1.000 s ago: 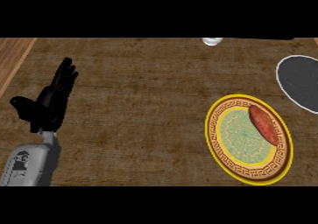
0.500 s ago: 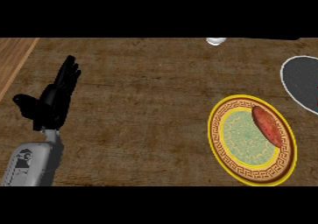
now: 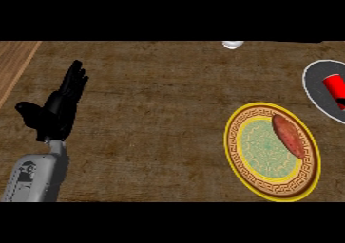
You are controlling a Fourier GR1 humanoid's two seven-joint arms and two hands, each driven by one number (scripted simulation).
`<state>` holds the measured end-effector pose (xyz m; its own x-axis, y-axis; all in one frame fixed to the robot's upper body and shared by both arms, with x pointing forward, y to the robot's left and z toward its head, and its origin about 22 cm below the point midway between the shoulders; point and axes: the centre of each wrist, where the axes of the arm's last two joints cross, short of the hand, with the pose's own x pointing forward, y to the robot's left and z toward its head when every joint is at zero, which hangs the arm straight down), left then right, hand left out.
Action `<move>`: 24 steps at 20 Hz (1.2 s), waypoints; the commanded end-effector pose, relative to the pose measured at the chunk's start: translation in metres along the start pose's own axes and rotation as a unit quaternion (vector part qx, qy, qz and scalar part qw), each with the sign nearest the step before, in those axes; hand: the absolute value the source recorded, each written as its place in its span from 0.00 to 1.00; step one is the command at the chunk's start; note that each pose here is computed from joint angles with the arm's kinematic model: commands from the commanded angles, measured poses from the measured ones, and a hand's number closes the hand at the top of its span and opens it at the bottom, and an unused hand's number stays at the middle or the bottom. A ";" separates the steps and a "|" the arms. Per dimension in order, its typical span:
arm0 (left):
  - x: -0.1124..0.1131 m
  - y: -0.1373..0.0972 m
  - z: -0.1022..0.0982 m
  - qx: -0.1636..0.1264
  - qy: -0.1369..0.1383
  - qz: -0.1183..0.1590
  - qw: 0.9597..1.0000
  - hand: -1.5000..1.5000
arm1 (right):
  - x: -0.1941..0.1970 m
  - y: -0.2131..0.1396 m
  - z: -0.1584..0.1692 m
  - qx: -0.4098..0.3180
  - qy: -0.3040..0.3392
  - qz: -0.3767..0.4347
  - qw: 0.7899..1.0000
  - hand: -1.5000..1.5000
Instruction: Pick the can from the plate and place it in the pan
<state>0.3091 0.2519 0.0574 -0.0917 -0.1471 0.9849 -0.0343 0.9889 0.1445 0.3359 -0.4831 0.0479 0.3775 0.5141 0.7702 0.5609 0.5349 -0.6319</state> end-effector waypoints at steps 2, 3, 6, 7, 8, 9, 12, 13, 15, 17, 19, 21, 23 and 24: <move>0.004 0.007 -0.006 0.018 0.009 -0.004 1.000 0.50 | -0.004 0.000 0.002 -0.067 -0.029 -0.094 0.993 0.00; -0.006 0.005 0.003 0.014 0.003 0.004 1.000 0.50 | -0.008 0.006 0.006 -0.077 -0.027 -0.119 0.990 0.00; 0.008 0.026 0.005 0.023 0.008 -0.006 1.000 0.50 | -0.027 -0.020 0.005 -0.046 -0.039 -0.166 0.984 0.00; -0.002 0.011 0.005 0.025 0.007 -0.007 1.000 0.50 | -0.042 -0.022 0.011 -0.022 -0.041 -0.189 0.981 0.00; -0.007 0.006 0.014 0.024 0.018 -0.003 1.000 0.50 | -0.045 -0.032 0.010 -0.008 -0.053 -0.203 0.978 0.00; -0.013 0.016 0.010 0.028 0.027 -0.004 0.999 0.50 | -0.058 -0.021 0.021 -0.015 -0.053 -0.224 0.973 0.00; -0.007 0.031 0.018 0.032 0.026 -0.007 0.999 0.50 | -0.060 -0.019 0.024 0.014 -0.080 -0.233 0.969 0.00; -0.014 0.026 0.011 0.039 0.021 -0.003 0.999 0.50 | -0.078 -0.031 0.032 0.023 -0.082 -0.234 0.969 0.00; -0.017 0.039 0.026 0.036 0.026 -0.020 0.999 0.50 | -0.082 -0.041 0.034 0.032 -0.088 -0.242 0.966 0.00; -0.019 0.016 0.014 0.041 0.031 -0.006 0.999 0.50 | -0.088 -0.058 0.036 0.038 -0.090 -0.239 0.966 0.00; -0.021 0.037 0.025 0.049 0.034 -0.018 0.998 0.50 | -0.101 -0.056 0.050 0.043 -0.089 -0.233 0.968 0.00; -0.022 0.034 0.031 0.043 0.032 -0.007 0.999 0.50 | -0.091 -0.047 0.055 0.028 -0.092 -0.246 0.965 0.00; -0.020 0.040 0.026 0.046 0.031 -0.012 0.998 0.50 | -0.110 -0.058 0.075 0.039 -0.086 -0.226 0.970 0.00; -0.008 0.035 0.023 0.045 0.033 -0.010 0.998 0.50 | -0.103 -0.070 0.073 0.060 -0.084 -0.222 0.969 0.00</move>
<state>0.2871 0.2885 0.0458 -0.0260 -0.1638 0.9861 -0.1238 0.9794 0.1594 0.2278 -0.5273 0.0063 -0.0300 0.3153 0.9485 0.5799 0.7784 -0.2404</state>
